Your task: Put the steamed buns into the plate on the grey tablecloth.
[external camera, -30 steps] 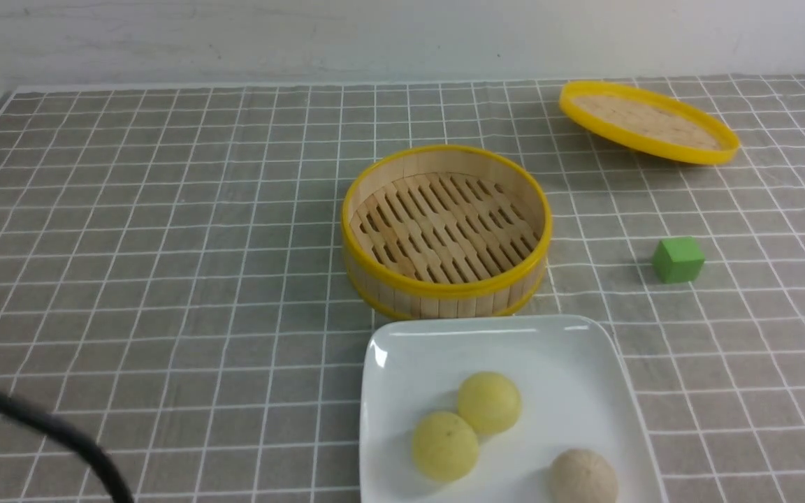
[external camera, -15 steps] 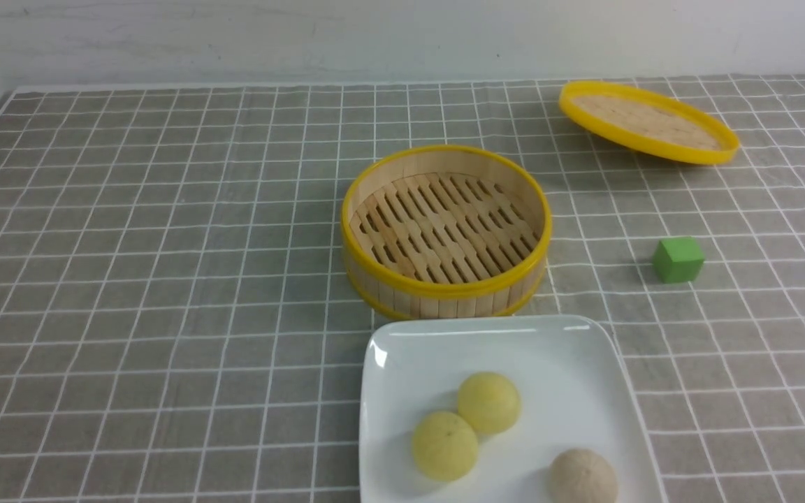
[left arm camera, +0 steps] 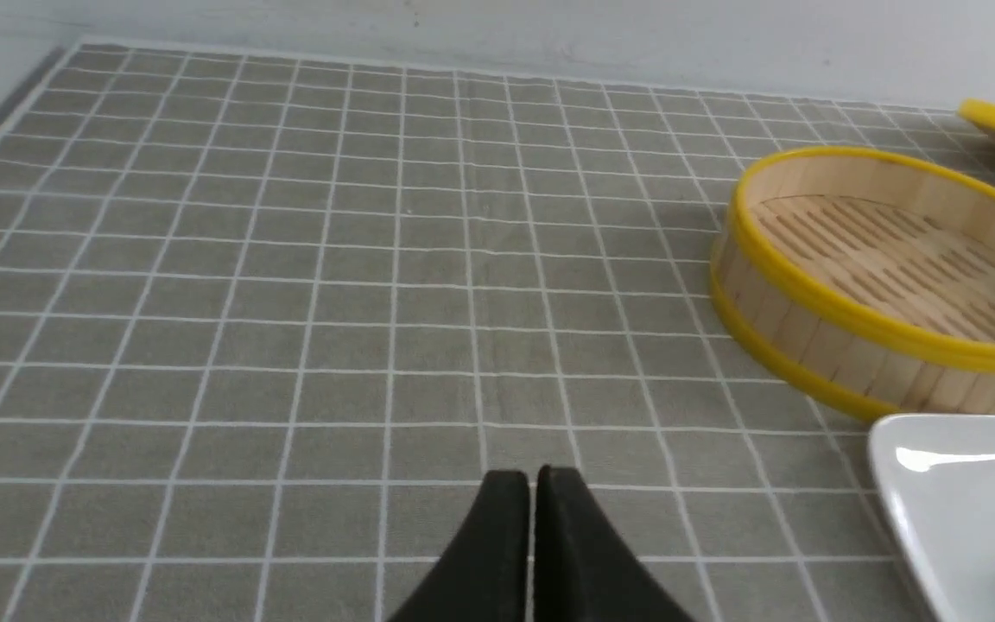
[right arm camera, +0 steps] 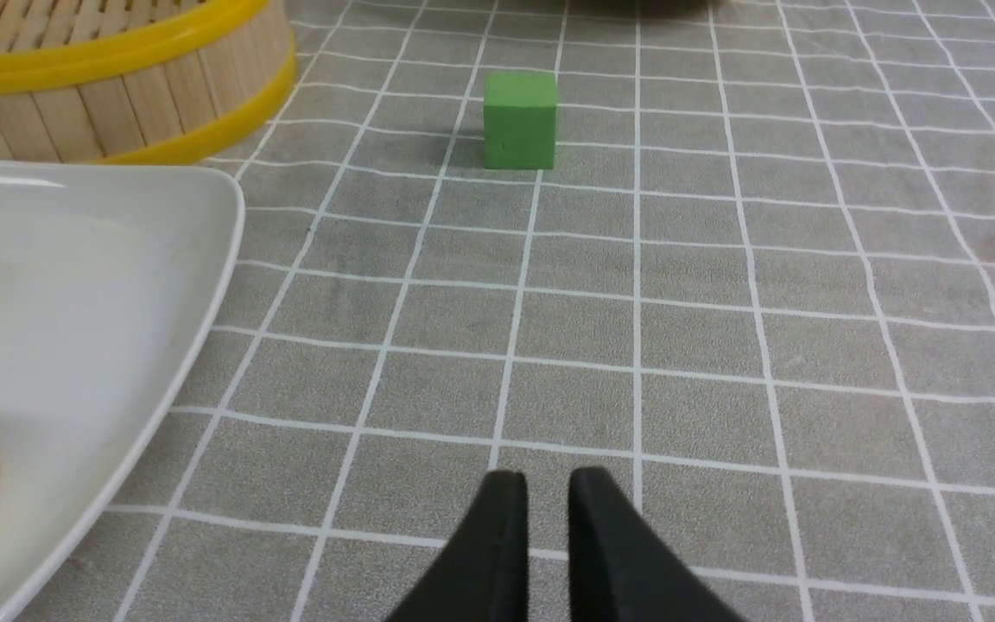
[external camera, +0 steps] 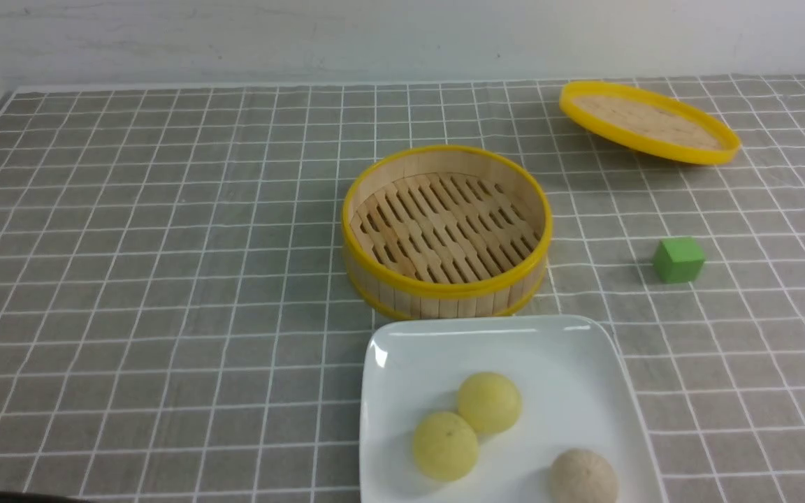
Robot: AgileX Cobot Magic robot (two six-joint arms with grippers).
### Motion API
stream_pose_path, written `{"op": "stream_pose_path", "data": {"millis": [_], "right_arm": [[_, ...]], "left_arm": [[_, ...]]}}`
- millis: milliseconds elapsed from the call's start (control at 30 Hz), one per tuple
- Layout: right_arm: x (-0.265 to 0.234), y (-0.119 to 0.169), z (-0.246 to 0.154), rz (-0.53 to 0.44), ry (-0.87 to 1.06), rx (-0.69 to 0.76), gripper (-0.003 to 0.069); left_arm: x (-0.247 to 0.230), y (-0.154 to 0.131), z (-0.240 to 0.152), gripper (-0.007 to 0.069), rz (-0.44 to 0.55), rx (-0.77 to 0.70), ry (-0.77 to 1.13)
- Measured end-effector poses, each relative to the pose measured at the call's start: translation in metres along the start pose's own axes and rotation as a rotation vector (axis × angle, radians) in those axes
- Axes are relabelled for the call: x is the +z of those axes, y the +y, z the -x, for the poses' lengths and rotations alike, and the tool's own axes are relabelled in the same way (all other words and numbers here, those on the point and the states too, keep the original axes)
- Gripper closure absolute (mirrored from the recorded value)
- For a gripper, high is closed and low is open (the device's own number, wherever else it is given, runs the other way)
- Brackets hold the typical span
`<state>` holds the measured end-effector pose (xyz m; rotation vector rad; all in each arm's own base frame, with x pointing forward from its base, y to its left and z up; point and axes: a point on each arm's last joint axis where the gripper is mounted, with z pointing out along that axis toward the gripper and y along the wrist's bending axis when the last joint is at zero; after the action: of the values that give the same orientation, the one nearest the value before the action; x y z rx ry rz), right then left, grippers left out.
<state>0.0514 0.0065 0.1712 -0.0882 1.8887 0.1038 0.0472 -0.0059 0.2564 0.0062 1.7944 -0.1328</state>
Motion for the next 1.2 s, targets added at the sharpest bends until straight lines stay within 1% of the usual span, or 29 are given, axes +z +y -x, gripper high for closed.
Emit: {"op": "stream_pose_path", "data": {"millis": [133,200,333,433,767,1000,1100,1200], "right_arm": [[0.000,0.000,0.000,0.000,0.000,0.000,0.0555],[0.000,0.000,0.000,0.000,0.000,0.000,0.0554],[0.000,0.000,0.000,0.000,0.000,-0.003,0.0547],[0.000,0.000,0.000,0.000,0.000,-0.003,0.0544],[0.000,0.000,0.000,0.000,0.000,-0.003,0.0533],[0.000,0.000,0.000,0.000,0.000,-0.004,0.0524],[0.000,0.000,0.000,0.000,0.000,-0.004,0.0519],[0.000,0.000,0.000,0.000,0.000,-0.004,0.0515]], "left_arm": [[0.006,0.008,-0.026,0.0589,0.064,0.037,-0.044],[0.007,0.010,-0.032,0.0589,0.082,0.054,-0.049],[0.017,0.018,-0.062,0.0589,0.158,0.054,0.016],[0.021,0.020,-0.075,0.0587,0.188,0.043,0.051],[0.022,0.021,-0.079,0.0572,0.197,0.044,0.059],[0.023,0.019,-0.079,0.0571,0.149,0.068,0.063],[0.023,0.019,-0.079,0.0571,0.151,0.068,0.063],[0.022,0.020,-0.079,0.0568,0.177,0.061,0.062]]}}
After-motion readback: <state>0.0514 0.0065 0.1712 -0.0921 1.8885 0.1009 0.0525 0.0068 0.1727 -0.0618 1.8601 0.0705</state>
